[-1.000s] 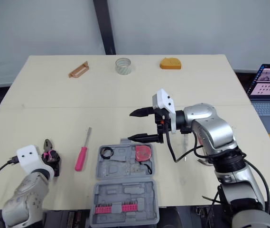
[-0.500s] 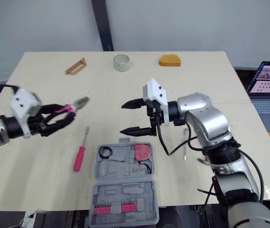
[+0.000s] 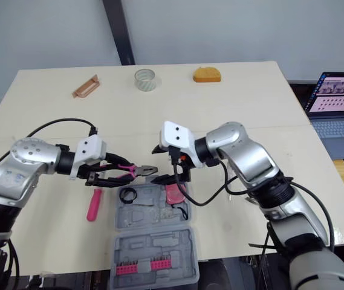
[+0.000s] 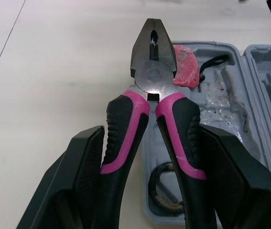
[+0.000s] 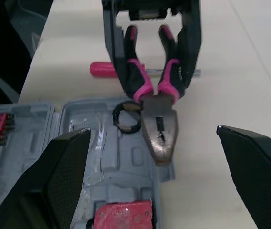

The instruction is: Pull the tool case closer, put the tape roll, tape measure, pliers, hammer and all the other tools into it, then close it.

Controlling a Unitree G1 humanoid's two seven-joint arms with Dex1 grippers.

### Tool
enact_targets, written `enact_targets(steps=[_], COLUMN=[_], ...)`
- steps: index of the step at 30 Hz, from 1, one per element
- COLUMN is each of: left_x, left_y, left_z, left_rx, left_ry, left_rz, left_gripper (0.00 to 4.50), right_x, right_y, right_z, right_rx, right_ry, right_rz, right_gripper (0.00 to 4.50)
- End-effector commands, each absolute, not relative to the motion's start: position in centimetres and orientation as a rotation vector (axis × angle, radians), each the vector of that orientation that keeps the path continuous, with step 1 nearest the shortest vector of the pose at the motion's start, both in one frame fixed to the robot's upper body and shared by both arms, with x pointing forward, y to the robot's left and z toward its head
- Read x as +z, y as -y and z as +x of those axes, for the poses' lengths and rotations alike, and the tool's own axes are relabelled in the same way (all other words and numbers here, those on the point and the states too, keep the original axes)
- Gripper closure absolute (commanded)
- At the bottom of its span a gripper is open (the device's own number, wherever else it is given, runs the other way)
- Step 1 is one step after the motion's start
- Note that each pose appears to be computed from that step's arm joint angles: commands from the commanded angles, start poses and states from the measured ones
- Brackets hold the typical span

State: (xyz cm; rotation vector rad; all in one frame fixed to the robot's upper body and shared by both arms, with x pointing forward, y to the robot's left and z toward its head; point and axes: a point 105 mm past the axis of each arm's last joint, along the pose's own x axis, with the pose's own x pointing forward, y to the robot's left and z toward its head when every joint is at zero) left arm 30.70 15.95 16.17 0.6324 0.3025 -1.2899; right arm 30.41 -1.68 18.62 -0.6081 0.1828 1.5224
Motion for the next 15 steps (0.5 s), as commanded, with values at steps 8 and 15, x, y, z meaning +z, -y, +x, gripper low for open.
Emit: enact_targets(steps=[8,15], left_x=[16.6,16.6], left_y=[-13.8,-13.3], left_z=[30.0,29.7], left_rx=[-1.362,-1.358], left_ry=[-0.247,-0.236], left_rz=[0.624,0.603], left_gripper=[1.95,1.95], right_x=[18.0,17.6], right_y=[-0.1,-0.4], right_z=[30.5,30.6], right_rx=[1.505,1.518], right_ry=[-0.177,-0.187], right_rz=[-0.71,-0.718], right_gripper=[0.0,0.0])
